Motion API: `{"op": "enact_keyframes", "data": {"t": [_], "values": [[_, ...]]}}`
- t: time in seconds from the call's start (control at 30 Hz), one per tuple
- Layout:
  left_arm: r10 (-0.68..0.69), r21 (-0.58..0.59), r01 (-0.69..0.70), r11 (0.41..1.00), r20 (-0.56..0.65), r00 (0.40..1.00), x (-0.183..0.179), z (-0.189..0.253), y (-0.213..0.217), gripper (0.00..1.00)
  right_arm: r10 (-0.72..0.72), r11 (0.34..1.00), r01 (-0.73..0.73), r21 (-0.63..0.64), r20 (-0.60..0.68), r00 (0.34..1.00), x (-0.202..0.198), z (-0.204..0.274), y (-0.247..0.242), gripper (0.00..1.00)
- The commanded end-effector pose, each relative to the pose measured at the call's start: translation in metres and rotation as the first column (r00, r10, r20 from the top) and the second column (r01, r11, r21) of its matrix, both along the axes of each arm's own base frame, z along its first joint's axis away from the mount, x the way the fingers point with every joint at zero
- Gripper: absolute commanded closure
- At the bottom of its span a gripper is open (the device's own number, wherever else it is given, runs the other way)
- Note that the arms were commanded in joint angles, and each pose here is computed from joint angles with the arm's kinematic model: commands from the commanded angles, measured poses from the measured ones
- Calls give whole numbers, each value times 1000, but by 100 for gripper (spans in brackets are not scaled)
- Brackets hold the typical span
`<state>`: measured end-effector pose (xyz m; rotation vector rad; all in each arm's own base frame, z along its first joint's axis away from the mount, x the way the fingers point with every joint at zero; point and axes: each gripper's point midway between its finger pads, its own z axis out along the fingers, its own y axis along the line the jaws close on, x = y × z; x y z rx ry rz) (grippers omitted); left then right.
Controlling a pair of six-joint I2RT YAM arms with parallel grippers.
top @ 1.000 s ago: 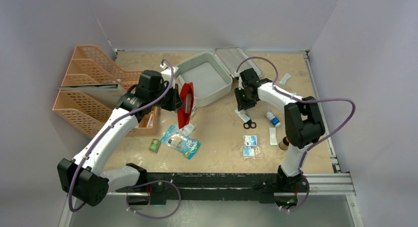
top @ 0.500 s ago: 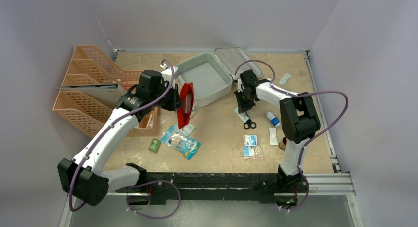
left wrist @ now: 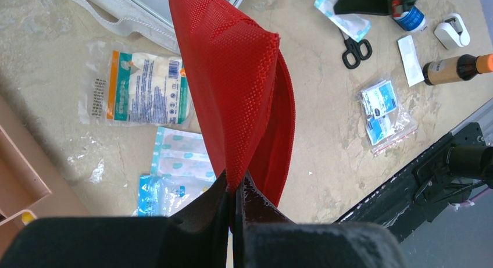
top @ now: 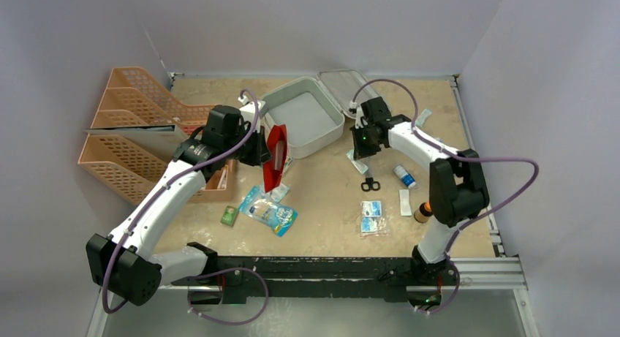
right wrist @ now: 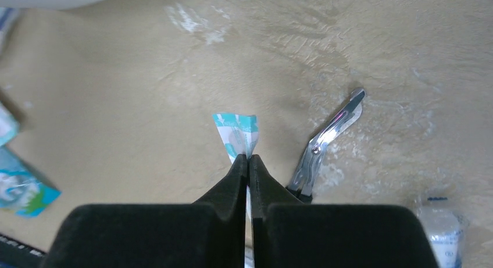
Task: Organize the medicine kit
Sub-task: Pick up the medical item at the center of the board, then place the medical item at the medicine pouch.
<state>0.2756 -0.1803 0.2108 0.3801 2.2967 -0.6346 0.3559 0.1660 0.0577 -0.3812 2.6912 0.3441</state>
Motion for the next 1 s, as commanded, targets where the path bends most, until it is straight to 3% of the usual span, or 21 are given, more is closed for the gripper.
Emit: {"op": "enact_keyframes", "data": {"t": [0.0,0.17,0.37,0.47,0.67,0.97], "values": [[14,-10,-14,1000,28,1000,7,5,-1,100,-39,989,34,146,37,999,-7,43,16,100],[14,-7,-14,1000,18,1000,7,3,-1,100,-60,911,40,410,38,997,-23,94,54,100],[12,-11,-12,1000,8,1000,7,1,-3,100,-119,734,35,678,78,990,-45,166,108,100],[-5,-16,5,1000,-7,1000,6,0,-5,100,-151,681,55,730,67,986,-58,189,130,100],[-10,-23,10,1000,-4,1000,5,1,-6,100,-240,507,114,854,14,971,-62,218,157,100],[-34,-54,33,998,-11,999,2,4,-12,100,-259,477,137,868,-10,966,-66,219,192,100]]}}
